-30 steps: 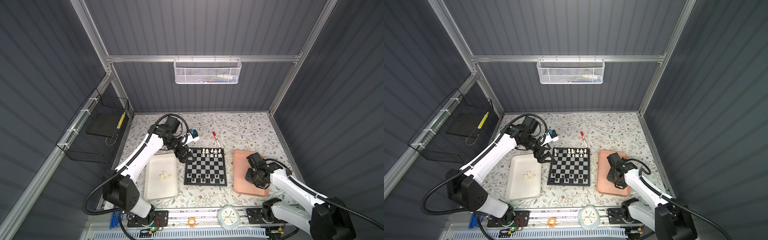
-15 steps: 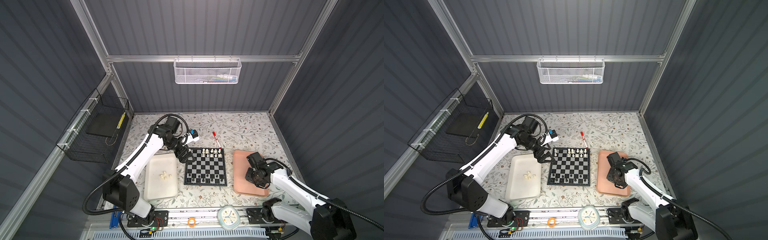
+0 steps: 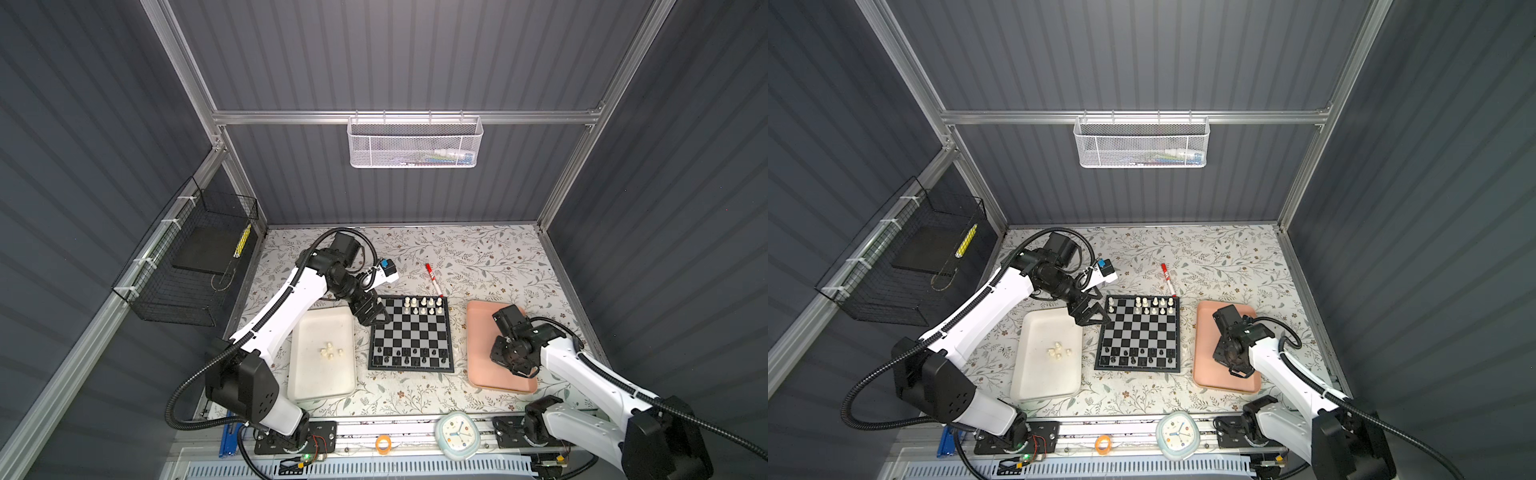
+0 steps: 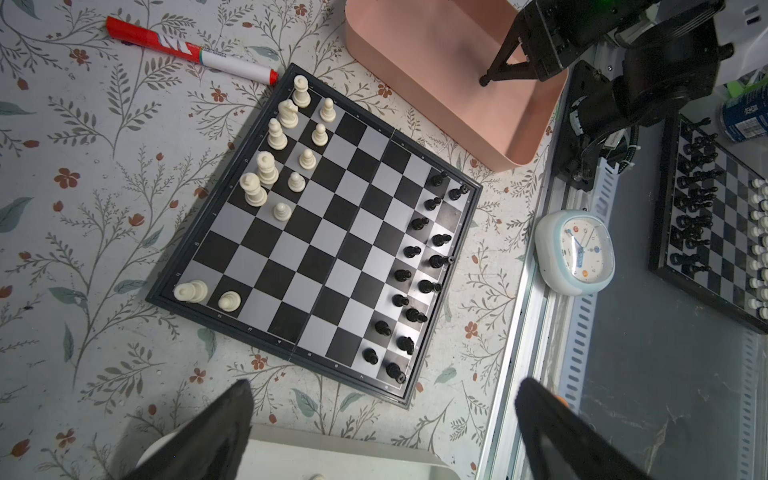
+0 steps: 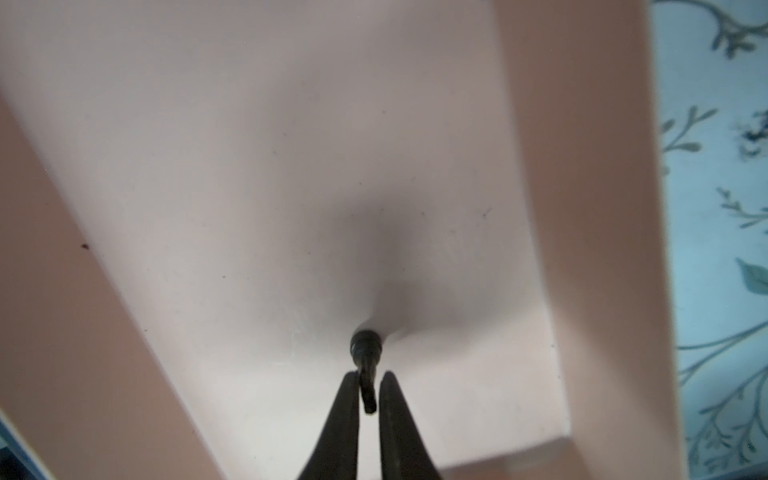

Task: Set up the chess pieces on the board
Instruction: 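Close the right gripper on the last black piece, then lift the black piece from the pink tray with the right gripper, then carry the black piece with the right gripper over the board's black rows, then lower the black piece onto the empty square in the black rows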

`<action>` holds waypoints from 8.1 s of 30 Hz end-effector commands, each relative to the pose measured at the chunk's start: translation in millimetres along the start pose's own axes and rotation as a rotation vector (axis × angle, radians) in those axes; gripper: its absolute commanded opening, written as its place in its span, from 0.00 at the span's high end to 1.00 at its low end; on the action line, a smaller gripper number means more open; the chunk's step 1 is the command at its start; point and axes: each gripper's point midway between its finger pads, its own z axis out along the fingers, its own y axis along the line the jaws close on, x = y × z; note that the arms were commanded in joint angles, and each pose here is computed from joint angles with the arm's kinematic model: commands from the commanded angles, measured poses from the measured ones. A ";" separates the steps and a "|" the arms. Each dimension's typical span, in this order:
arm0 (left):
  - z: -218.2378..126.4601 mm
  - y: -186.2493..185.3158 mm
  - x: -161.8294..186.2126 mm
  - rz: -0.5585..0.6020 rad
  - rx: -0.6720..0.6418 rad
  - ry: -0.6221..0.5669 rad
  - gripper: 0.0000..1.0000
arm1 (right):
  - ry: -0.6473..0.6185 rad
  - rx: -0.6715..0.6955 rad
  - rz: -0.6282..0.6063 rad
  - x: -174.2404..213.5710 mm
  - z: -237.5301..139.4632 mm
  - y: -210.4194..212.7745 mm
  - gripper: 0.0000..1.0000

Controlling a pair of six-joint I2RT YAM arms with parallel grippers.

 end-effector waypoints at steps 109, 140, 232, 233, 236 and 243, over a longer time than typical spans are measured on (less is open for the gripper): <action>4.9 -7.6 2.8 -0.011 0.043 -0.002 0.00 | -0.038 -0.002 -0.259 -4.8 -36.7 57.5 1.00; 24.6 2.2 19.2 -0.066 0.067 0.070 0.00 | -0.043 -0.053 -0.373 2.5 -62.1 86.6 1.00; 21.8 0.9 17.1 -0.057 0.062 0.060 0.00 | 0.020 -0.087 -0.655 92.2 -42.7 177.5 1.00; 21.8 0.7 17.2 -0.056 0.063 0.060 0.00 | 0.021 -0.086 -0.654 92.5 -42.0 176.9 1.00; 21.8 1.0 17.4 -0.056 0.061 0.061 0.01 | 0.023 -0.081 -0.655 92.9 -39.5 176.1 1.00; 22.4 1.4 17.6 -0.058 0.063 0.062 0.01 | 0.024 -0.064 -0.653 93.0 -35.3 173.7 1.00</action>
